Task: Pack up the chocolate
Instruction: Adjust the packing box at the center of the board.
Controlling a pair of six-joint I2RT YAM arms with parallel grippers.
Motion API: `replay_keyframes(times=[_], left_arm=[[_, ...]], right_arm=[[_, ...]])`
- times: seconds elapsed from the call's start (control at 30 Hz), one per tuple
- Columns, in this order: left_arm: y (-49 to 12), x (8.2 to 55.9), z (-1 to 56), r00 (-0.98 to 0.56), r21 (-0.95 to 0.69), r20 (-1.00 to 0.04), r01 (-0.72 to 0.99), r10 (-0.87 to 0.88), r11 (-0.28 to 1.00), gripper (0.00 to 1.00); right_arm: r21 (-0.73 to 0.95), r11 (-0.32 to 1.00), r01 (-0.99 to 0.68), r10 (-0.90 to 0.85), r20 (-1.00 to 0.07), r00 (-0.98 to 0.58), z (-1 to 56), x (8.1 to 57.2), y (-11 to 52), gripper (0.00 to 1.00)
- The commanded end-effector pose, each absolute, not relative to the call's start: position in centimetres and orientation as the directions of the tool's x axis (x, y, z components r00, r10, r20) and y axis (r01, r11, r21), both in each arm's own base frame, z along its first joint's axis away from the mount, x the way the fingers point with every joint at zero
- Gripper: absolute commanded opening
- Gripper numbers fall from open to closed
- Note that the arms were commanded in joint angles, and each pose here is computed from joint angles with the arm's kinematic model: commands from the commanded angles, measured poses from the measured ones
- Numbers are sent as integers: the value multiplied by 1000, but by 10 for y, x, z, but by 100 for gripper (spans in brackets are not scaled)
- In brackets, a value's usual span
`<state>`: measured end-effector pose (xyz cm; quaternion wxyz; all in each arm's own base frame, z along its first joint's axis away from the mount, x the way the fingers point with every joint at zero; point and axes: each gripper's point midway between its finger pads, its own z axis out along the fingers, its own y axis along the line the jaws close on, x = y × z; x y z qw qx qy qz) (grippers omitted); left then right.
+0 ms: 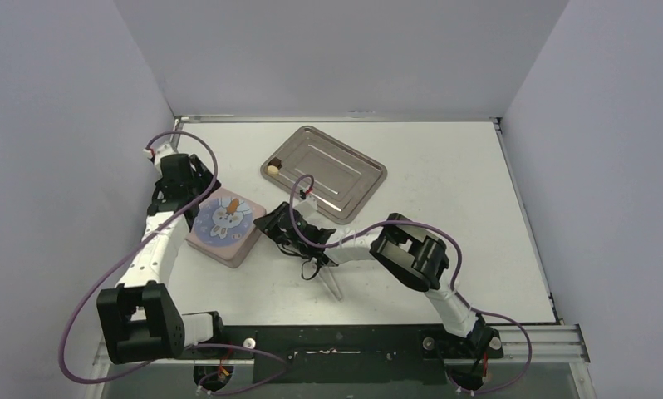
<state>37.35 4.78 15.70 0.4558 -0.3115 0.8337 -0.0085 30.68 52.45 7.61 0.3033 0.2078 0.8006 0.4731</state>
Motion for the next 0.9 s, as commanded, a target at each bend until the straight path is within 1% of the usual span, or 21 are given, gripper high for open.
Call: replay_keyframes(times=[0.0, 0.03, 0.07, 0.2, 0.27, 0.4, 0.53, 0.57, 0.63, 0.77, 0.87], left_arm=[[41, 361, 146, -362, -367, -716, -532, -597, 763, 64], [42, 358, 138, -365, -360, -712, -544, -600, 758, 64], [43, 355, 127, -377, -348, -702, -559, -604, 753, 64], [41, 345, 96, -427, -313, -651, -602, -628, 735, 63], [42, 343, 90, -431, -301, -645, -616, -631, 728, 63], [44, 338, 88, -416, -297, -655, -626, -631, 721, 63], [38, 333, 80, -418, -319, -635, -624, -650, 713, 63], [38, 332, 78, -421, -318, -632, -625, -651, 713, 63], [38, 329, 76, -425, -315, -628, -627, -651, 713, 63], [37, 325, 74, -421, -318, -621, -636, -661, 703, 63], [40, 327, 82, -400, -323, -638, -637, -658, 700, 63]], right_arm=[[842, 535, -64, 586, -424, -690, 106, 319, 500, 30], [836, 544, -77, 584, -443, -680, 113, 321, 497, 37], [829, 551, -92, 582, -461, -670, 121, 324, 494, 40], [819, 551, -158, 559, -503, -659, 146, 330, 493, 40], [815, 550, -181, 547, -516, -659, 153, 333, 496, 37], [831, 479, -283, 502, -523, -688, 174, 336, 522, 20], [834, 457, -309, 446, -516, -731, 163, 336, 544, 7], [833, 465, -300, 428, -508, -747, 154, 334, 548, 4], [814, 526, -246, 395, -490, -777, 123, 333, 547, 0], [803, 582, -124, 384, -406, -829, 59, 322, 532, 0], [774, 620, -131, 354, -424, -834, 47, 323, 526, 0]])
